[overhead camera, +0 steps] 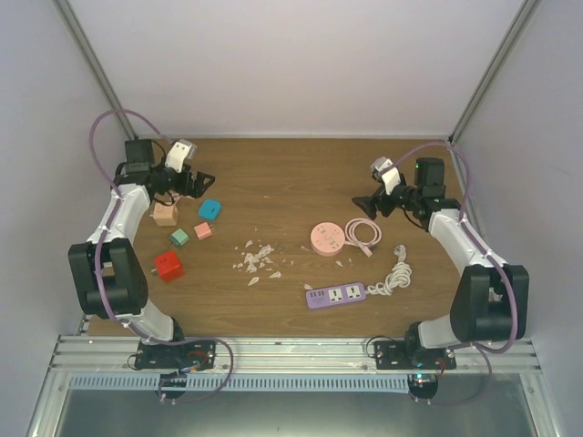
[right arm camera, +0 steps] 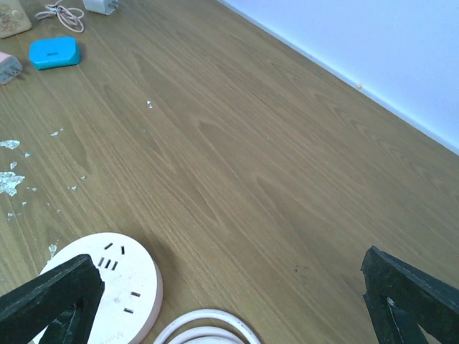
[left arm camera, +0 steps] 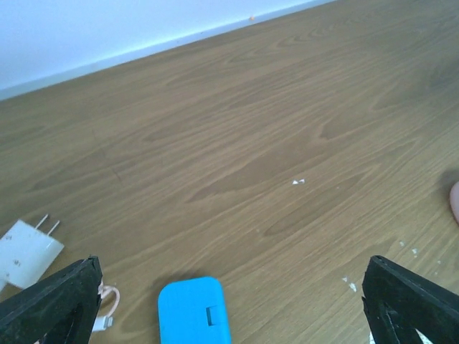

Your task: Pull the plug off the socket

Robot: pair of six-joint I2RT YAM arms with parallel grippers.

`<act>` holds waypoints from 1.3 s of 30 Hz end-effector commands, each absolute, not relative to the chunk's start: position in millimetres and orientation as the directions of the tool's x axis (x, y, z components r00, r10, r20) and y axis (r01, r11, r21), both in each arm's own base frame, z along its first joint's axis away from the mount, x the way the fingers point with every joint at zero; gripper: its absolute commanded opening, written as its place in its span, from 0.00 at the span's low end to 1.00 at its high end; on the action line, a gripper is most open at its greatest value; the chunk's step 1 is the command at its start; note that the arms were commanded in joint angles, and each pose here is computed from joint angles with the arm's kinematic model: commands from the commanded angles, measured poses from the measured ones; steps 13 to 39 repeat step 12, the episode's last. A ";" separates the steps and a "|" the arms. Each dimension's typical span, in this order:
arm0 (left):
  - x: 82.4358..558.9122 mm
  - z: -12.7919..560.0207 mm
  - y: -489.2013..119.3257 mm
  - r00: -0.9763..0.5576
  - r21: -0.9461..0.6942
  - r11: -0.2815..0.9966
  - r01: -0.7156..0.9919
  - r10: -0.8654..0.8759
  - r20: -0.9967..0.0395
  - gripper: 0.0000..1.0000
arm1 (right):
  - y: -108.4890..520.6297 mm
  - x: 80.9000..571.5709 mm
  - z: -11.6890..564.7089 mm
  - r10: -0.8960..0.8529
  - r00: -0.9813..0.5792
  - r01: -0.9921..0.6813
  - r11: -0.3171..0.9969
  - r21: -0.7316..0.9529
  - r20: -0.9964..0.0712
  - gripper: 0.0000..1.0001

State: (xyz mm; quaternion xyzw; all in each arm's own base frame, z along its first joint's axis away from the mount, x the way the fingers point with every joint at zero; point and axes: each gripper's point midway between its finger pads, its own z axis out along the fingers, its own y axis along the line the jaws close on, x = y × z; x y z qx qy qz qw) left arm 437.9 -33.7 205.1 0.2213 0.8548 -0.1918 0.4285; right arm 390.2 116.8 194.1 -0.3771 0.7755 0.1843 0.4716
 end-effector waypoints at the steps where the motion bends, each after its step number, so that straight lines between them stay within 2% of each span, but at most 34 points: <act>1: 444.2 214.5 -22.5 -0.478 -0.067 0.870 0.489 0.204 -0.854 0.99 | 114.5 397.8 205.6 -0.382 -0.234 -0.740 0.666 -0.092 -0.894 1.00; 10: 443.9 198.8 -25.9 -0.504 -0.048 0.888 0.458 0.214 -0.837 0.99 | 115.0 397.0 204.9 -0.367 -0.237 -0.736 0.672 -0.081 -0.899 1.00; 39: 442.8 198.9 -28.4 -0.504 -0.041 0.887 0.460 0.223 -0.834 0.99 | 115.9 396.8 204.6 -0.364 -0.237 -0.740 0.669 -0.076 -0.901 1.00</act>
